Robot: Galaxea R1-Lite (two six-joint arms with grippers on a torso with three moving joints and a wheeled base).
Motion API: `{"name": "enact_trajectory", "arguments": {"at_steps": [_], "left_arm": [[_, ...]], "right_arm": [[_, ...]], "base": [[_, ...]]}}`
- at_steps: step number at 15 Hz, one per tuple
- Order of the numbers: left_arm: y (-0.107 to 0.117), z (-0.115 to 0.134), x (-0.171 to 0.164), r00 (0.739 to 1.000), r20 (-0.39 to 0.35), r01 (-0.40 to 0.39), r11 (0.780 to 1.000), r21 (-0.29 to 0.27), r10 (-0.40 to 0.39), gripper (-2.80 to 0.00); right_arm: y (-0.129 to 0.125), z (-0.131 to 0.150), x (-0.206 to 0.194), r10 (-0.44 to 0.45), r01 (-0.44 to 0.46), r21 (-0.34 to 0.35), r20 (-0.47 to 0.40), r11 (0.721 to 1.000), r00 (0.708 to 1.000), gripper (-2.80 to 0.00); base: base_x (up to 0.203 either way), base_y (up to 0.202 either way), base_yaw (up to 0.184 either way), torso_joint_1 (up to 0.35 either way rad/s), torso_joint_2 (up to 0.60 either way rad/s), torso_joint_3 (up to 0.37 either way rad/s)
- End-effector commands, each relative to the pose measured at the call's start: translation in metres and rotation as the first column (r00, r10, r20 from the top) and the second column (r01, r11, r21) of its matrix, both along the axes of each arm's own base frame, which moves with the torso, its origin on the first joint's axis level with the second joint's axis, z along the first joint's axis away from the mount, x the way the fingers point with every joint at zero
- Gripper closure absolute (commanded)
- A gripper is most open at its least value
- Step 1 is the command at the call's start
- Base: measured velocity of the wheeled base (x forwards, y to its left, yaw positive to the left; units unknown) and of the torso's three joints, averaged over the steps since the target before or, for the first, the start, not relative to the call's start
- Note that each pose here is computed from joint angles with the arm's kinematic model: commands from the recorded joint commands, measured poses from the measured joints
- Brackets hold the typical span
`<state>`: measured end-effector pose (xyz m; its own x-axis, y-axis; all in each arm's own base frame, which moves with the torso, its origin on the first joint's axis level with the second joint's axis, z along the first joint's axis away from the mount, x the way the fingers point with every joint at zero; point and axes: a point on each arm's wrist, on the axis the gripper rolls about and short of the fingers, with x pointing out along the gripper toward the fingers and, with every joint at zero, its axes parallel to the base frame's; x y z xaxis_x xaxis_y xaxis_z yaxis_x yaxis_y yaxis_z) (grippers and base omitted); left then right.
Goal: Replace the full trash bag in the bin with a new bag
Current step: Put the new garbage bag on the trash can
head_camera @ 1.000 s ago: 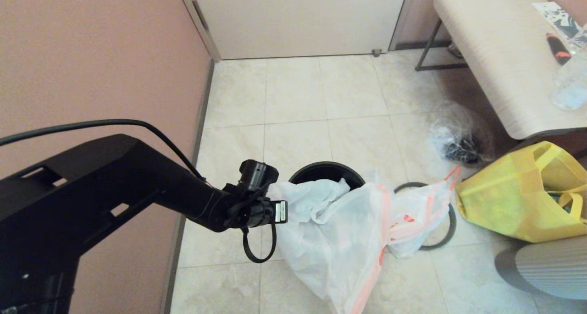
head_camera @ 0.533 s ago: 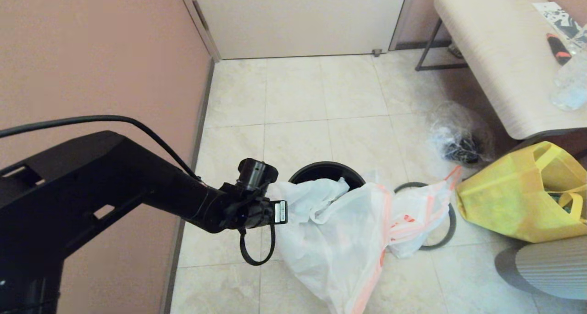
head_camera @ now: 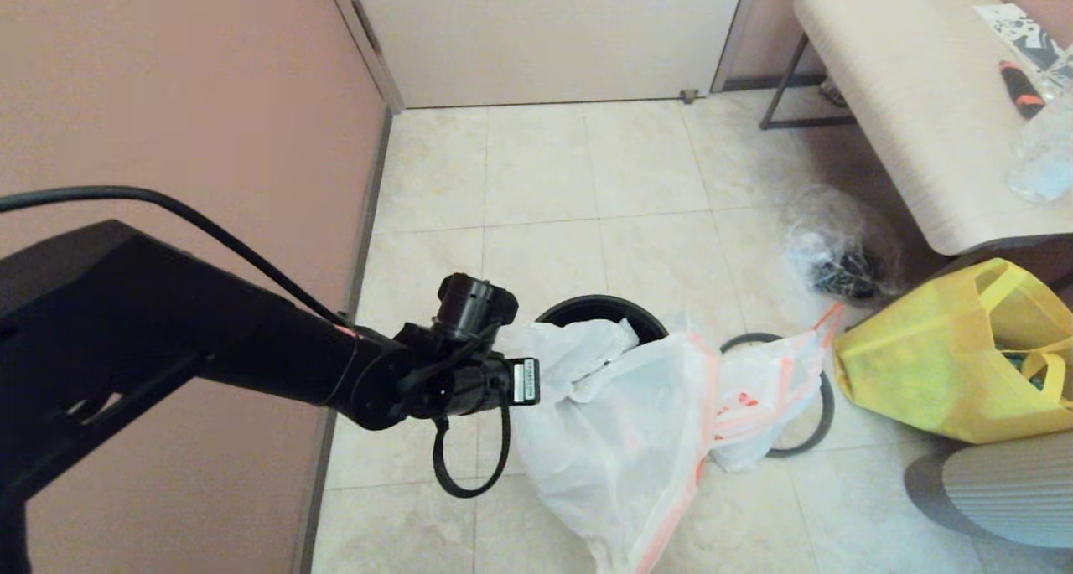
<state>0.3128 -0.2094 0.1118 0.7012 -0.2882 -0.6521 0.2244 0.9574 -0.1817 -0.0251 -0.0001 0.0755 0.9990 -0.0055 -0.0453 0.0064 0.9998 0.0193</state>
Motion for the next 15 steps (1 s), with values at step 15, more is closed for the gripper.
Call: {"name": "enact_trajectory", "arguments": {"at_steps": [15], "left_arm": [[-0.075,-0.161,0.135,0.989,0.091,0.086,0.962,0.258,-0.113,0.00]], "right_arm": [[0.000,0.000,0.000,0.000,0.000,0.000,-0.001,1.000,1.000,0.00]], "base": [[0.000,0.000,0.000,0.000,0.00,0.000]]}}
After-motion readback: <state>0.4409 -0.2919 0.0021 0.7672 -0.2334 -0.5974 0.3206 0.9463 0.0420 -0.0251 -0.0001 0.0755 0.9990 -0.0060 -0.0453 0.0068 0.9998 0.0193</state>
